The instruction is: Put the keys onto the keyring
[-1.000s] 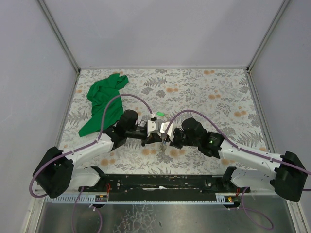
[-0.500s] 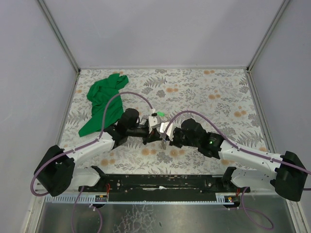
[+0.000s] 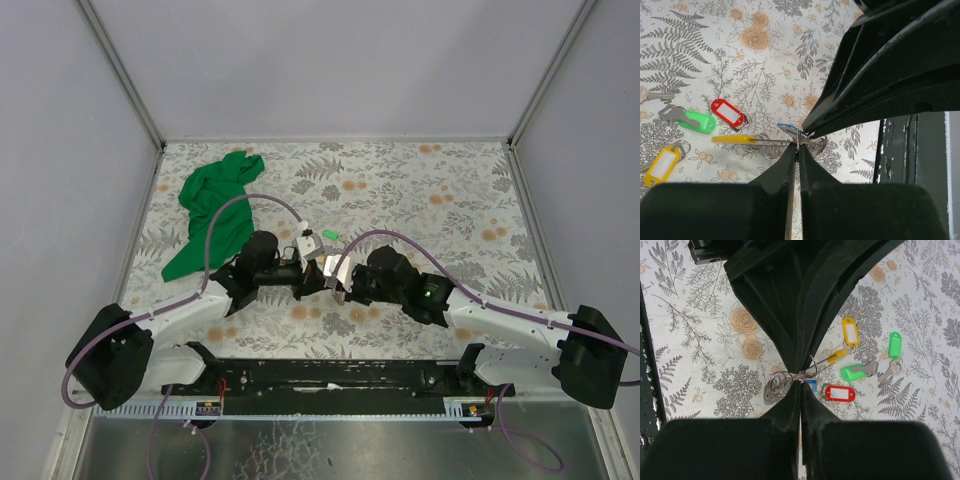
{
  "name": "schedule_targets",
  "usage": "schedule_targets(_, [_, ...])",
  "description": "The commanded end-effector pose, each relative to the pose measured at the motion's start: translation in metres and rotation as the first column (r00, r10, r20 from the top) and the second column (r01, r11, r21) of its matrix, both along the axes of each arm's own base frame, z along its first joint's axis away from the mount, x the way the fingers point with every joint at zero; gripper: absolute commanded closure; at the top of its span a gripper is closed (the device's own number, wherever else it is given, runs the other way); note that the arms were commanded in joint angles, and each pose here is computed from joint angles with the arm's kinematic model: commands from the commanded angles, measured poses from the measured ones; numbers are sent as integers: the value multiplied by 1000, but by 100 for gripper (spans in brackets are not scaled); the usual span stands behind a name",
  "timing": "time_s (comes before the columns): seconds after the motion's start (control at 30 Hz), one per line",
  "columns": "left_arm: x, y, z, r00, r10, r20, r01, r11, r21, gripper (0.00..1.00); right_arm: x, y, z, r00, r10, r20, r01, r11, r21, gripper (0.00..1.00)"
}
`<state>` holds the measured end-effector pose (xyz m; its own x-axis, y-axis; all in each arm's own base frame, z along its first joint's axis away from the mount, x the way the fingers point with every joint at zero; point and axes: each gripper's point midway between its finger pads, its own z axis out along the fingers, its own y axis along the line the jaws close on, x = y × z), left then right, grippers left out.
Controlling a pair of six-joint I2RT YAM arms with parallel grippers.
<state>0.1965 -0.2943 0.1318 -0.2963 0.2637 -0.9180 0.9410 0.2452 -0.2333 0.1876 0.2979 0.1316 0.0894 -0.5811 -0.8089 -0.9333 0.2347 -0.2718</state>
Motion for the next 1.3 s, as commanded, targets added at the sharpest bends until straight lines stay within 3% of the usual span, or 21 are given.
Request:
schedule_targets(0.0, [20, -4, 54, 988, 89, 127, -62, 977, -205, 100, -5, 4, 0, 1000, 21, 5, -21, 1000, 6, 100])
schedule_targets(0.37, [9, 5, 67, 986, 145, 85, -99, 910, -402, 100, -4, 4, 20, 999, 14, 39, -16, 999, 51, 100])
schedule_targets(0.77, [3, 14, 45, 984, 168, 61, -134, 921, -365, 86, 2, 7, 45, 995, 27, 93, -32, 998, 53, 100])
schedule_targets(0.97, [8, 22, 41, 972, 200, 122, -153, 938, -312, 83, 3, 7, 48, 994, 30, 101, -34, 999, 39, 100])
schedule_targets(1.27, [-3, 14, 44, 972, 64, 224, -1, 963, -270, 79, 2, 9, 54, 993, 56, 103, -59, 998, 22, 100])
